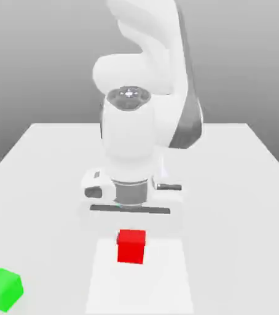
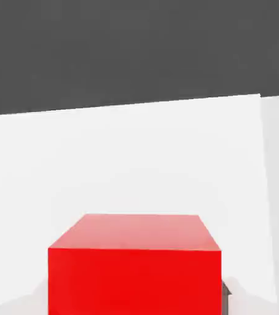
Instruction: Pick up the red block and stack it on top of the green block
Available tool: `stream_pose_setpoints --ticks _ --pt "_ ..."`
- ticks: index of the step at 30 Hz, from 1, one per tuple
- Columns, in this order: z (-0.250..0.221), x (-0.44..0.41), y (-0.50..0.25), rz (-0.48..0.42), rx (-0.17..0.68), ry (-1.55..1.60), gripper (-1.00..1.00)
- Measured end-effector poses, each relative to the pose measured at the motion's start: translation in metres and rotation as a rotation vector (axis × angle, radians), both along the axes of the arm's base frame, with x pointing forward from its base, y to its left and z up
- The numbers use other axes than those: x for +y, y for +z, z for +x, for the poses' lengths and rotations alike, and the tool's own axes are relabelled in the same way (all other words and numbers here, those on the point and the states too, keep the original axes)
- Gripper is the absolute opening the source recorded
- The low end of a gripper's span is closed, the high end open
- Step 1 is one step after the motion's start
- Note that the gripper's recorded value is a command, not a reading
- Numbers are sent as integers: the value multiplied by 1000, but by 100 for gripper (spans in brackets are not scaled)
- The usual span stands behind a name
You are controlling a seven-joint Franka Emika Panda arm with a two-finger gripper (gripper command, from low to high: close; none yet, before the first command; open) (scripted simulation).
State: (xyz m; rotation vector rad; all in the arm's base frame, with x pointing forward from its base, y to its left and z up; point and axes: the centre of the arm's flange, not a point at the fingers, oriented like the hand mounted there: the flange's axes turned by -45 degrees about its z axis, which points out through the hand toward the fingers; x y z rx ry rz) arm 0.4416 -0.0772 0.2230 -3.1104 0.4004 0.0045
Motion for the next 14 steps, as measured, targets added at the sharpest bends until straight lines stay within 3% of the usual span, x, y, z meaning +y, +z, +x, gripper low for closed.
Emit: stream_pose_setpoints --ticks 7,11,12,14 --pt "17 -166 17 -3 -1 -402 -100" --pt "15 -188 -31 -5 -2 -450 -100" --pt "14 -188 -38 -5 -1 -452 100" --pt "14 -188 -38 -5 -1 -452 100"
